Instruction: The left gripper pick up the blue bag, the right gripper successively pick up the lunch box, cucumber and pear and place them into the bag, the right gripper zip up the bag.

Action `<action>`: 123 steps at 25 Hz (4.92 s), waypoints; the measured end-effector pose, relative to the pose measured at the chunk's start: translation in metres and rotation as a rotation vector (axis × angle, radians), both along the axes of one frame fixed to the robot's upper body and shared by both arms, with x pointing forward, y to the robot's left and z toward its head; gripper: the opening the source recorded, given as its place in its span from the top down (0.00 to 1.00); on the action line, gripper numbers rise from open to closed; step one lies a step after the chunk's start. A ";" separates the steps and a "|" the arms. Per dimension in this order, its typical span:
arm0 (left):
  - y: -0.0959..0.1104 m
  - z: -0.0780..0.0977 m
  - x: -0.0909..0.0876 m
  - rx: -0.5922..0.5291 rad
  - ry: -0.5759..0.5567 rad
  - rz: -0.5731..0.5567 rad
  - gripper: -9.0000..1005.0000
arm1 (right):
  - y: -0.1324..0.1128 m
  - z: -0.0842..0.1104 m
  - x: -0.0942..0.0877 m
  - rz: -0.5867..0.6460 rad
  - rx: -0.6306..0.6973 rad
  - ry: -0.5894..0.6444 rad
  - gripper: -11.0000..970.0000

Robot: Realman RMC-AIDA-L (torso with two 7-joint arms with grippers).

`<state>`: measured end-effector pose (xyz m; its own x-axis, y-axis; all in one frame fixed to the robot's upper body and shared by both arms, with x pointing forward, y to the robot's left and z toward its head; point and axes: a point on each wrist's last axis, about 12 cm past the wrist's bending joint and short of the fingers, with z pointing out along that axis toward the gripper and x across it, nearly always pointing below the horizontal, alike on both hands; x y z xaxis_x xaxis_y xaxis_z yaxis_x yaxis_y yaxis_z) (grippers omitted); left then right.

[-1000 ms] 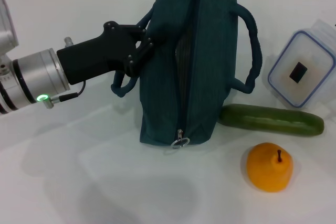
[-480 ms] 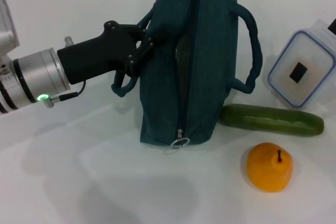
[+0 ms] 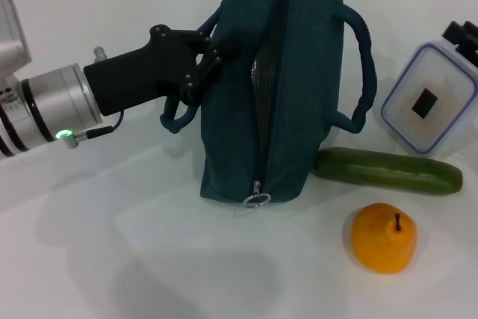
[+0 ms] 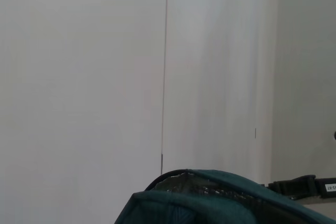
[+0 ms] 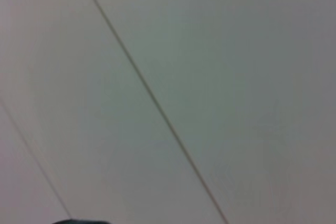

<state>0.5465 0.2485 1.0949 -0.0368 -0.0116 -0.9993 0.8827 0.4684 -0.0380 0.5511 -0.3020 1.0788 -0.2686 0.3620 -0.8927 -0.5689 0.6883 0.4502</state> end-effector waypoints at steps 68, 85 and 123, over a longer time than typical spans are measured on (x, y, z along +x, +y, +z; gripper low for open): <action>0.008 0.064 0.021 0.138 0.474 -0.167 0.95 | -0.013 0.048 -0.008 0.109 -0.004 -0.297 0.90; 0.001 0.049 0.021 0.137 0.479 -0.111 0.95 | 0.076 0.119 0.047 0.462 0.102 -0.456 0.90; -0.004 0.050 0.029 0.149 0.430 -0.087 0.95 | 0.096 0.073 0.033 0.593 -0.072 -0.244 0.90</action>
<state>0.5756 0.2445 1.1447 -0.4432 0.1529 -0.8833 0.8378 0.4212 -0.3474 0.5840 -0.2058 1.1521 -0.1908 0.1513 -0.9699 -0.9422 0.2490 0.2242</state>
